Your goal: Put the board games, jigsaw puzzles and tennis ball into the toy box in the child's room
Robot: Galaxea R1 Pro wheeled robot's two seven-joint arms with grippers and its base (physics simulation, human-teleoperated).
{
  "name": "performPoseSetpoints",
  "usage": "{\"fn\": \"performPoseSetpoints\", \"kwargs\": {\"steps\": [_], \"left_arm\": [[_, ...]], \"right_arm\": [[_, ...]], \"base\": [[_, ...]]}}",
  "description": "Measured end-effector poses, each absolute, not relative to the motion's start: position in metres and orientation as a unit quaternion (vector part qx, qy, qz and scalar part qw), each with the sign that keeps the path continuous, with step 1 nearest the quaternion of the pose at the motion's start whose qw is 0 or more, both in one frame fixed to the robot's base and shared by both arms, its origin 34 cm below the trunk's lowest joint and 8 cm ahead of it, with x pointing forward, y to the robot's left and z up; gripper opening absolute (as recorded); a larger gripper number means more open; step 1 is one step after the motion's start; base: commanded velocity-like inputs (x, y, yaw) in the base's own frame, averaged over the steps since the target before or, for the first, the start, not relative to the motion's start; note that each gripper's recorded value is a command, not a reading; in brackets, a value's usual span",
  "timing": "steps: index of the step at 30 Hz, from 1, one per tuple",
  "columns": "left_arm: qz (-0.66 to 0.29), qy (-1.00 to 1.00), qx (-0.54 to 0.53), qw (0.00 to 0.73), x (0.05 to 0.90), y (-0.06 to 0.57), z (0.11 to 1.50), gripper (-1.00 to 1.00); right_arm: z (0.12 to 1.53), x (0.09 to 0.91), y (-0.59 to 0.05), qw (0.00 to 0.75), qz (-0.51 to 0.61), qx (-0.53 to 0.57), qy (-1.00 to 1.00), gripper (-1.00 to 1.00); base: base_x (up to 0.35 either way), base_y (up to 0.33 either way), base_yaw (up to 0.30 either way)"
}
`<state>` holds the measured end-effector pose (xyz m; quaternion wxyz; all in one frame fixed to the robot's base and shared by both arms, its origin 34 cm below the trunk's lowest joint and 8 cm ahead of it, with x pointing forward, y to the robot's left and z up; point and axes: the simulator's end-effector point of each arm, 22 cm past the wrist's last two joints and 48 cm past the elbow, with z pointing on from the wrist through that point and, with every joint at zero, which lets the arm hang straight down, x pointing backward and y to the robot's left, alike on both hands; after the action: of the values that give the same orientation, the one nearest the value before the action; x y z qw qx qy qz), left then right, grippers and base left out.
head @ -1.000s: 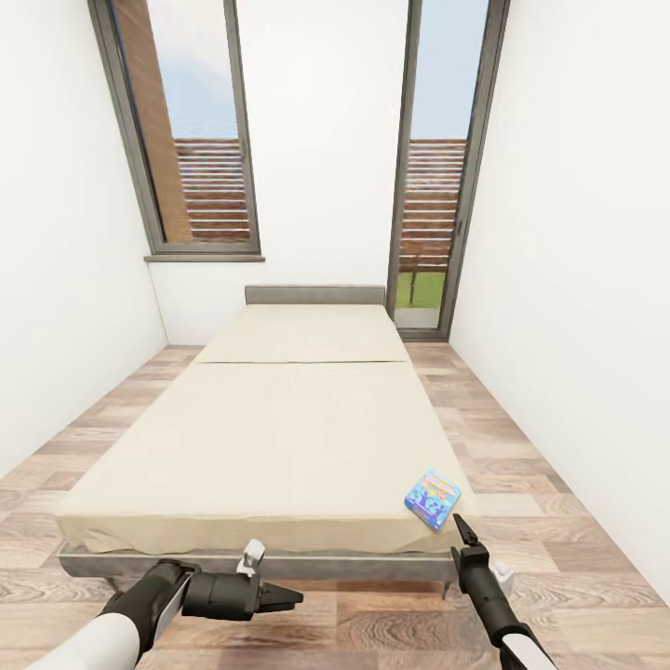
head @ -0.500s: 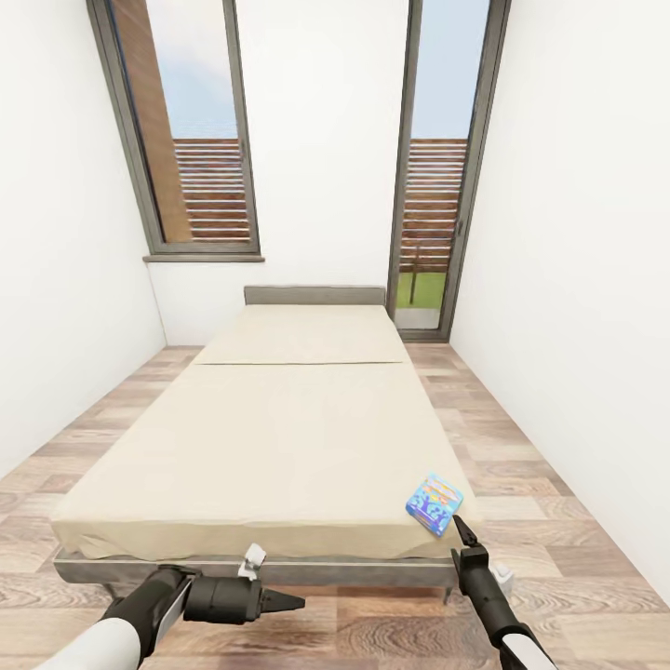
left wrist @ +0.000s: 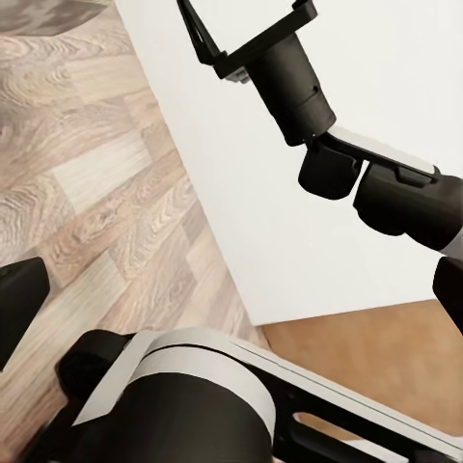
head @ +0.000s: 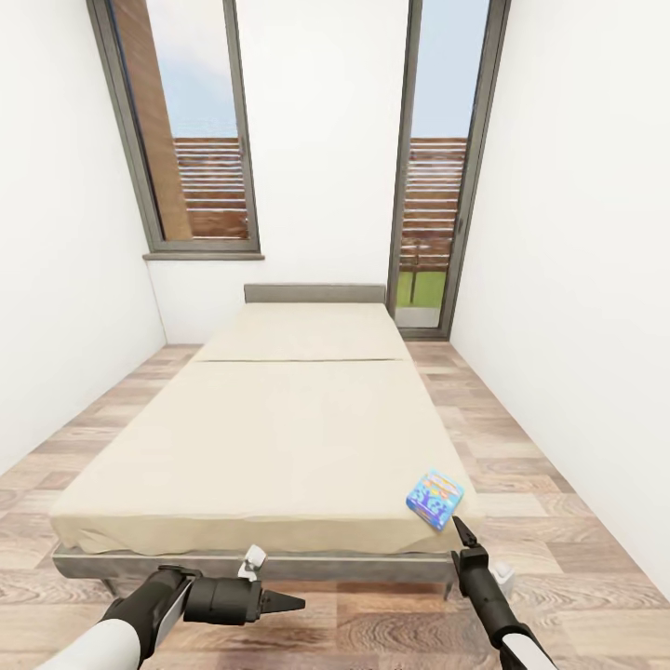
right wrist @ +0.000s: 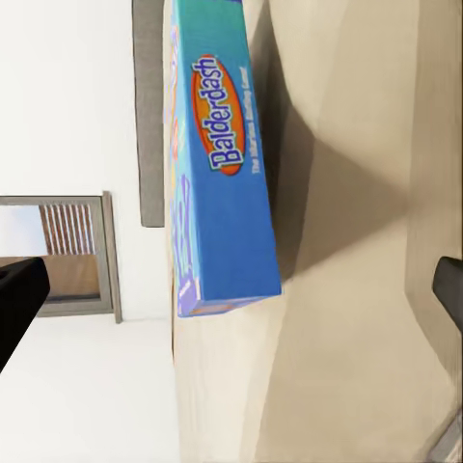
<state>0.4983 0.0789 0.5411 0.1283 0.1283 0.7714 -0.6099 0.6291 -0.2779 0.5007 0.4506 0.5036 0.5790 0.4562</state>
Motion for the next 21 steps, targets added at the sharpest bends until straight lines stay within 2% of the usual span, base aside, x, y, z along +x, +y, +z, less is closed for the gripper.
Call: {"fn": "performPoseSetpoints", "kwargs": {"steps": [21], "left_arm": [[-0.610,0.771,0.128,0.129,0.4972,0.0792,0.5348,1.00]], "right_arm": [[0.4944,0.6279,-0.2780,0.451,0.456,0.503,0.579,1.00]], "base": [[0.018,0.000,0.000]]}}
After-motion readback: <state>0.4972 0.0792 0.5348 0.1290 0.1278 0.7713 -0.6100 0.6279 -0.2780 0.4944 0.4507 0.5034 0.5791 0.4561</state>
